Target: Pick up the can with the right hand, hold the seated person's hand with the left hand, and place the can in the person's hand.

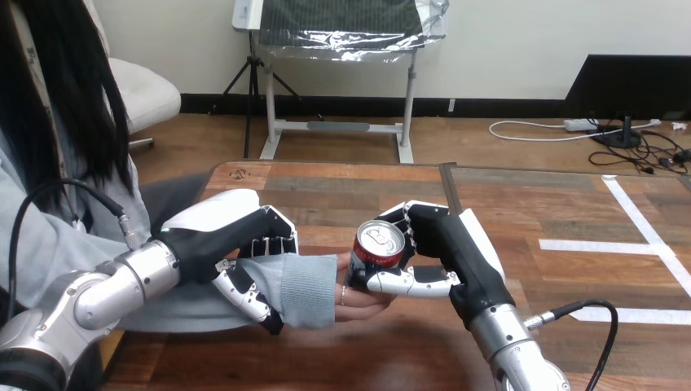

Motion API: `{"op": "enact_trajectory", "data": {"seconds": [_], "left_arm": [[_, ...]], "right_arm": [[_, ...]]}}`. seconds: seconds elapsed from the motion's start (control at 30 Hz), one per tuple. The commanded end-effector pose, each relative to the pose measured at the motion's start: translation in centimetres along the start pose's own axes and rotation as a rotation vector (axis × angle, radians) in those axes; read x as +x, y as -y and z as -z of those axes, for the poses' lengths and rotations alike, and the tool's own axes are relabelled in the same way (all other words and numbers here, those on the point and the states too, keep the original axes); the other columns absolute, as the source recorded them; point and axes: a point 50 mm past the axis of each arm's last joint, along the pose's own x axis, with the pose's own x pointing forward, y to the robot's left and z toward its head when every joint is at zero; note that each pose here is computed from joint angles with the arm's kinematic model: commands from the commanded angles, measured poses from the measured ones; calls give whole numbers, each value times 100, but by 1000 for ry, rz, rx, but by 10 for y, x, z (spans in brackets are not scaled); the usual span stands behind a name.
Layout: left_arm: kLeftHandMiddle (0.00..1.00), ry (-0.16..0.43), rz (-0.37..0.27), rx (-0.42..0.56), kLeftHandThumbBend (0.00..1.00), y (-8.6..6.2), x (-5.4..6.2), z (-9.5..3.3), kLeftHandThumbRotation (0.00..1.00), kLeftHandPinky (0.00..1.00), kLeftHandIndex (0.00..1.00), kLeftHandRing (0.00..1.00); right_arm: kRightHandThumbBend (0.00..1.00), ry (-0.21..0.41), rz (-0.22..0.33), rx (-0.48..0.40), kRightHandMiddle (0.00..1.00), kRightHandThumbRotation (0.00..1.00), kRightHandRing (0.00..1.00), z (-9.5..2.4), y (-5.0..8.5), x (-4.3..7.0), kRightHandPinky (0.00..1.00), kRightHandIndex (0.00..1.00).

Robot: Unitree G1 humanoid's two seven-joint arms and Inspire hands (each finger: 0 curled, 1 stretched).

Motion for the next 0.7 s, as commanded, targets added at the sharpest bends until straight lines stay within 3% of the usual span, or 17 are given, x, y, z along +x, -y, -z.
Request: {"op": "enact_trajectory", "data": {"seconds": [0.0, 0.67], "left_arm": [[40, 147, -170, 63, 94, -50, 27, -32, 0, 28, 42, 33], [40, 139, -175, 52, 92, -48, 35, -33, 0, 28, 42, 33]], "right_arm": [[82, 170, -31, 20, 46, 0, 37, -35, -11, 19, 32, 48], [82, 170, -30, 44, 45, 0, 37, -38, -15, 17, 32, 48]]}}
